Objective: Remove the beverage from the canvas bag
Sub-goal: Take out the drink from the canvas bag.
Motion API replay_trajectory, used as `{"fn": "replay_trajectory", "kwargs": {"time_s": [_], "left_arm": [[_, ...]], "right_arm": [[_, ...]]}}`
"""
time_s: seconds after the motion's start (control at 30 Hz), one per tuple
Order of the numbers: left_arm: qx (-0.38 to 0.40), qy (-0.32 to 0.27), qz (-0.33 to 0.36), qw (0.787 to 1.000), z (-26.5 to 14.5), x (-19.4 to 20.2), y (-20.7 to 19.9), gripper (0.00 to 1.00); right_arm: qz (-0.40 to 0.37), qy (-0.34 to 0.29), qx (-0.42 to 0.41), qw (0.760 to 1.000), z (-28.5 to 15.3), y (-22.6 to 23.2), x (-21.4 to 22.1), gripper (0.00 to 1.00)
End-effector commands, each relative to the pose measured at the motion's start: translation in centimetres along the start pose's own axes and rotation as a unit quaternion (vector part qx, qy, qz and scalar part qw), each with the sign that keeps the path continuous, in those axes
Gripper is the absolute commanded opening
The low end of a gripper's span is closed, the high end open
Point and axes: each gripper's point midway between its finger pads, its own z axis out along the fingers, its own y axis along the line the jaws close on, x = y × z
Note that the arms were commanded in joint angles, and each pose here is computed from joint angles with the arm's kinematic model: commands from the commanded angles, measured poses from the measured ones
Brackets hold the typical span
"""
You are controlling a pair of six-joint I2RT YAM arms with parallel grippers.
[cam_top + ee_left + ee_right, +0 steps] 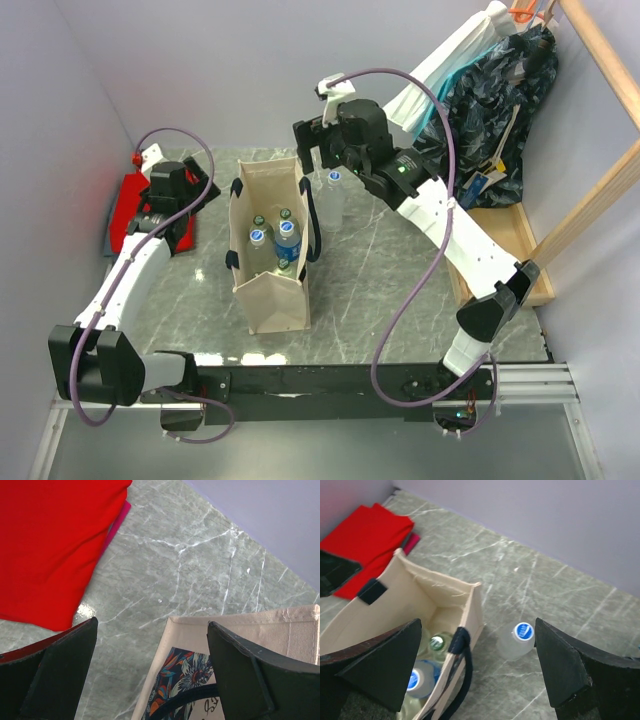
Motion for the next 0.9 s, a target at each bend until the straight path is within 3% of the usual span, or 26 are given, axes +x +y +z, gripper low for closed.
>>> {"fn": "replay_trajectory", "kwargs": {"time_s": [0.0,0.43,0.87], "left_arm": [[0.029,-0.015,-0.008,0.999,-0.9,-1.2,-1.3,0.96],[0.030,-0.018,-0.006,0.999,-1.3,-1.3,-1.2,0.96],[0.030,-0.015,-0.003,0.999,-1.1,-0.8,-0.9,0.96]], "right_arm": [[0.002,-0.042,-0.060,0.997,-3.3,1.9,-4.0,1.00],[-0.007,0.009,-0.132,0.991,-3.5,7.0,-1.7,1.00],[-0.022,0.067,-0.169,0.983,-3.8,11.1,3.5,1.00]]}}
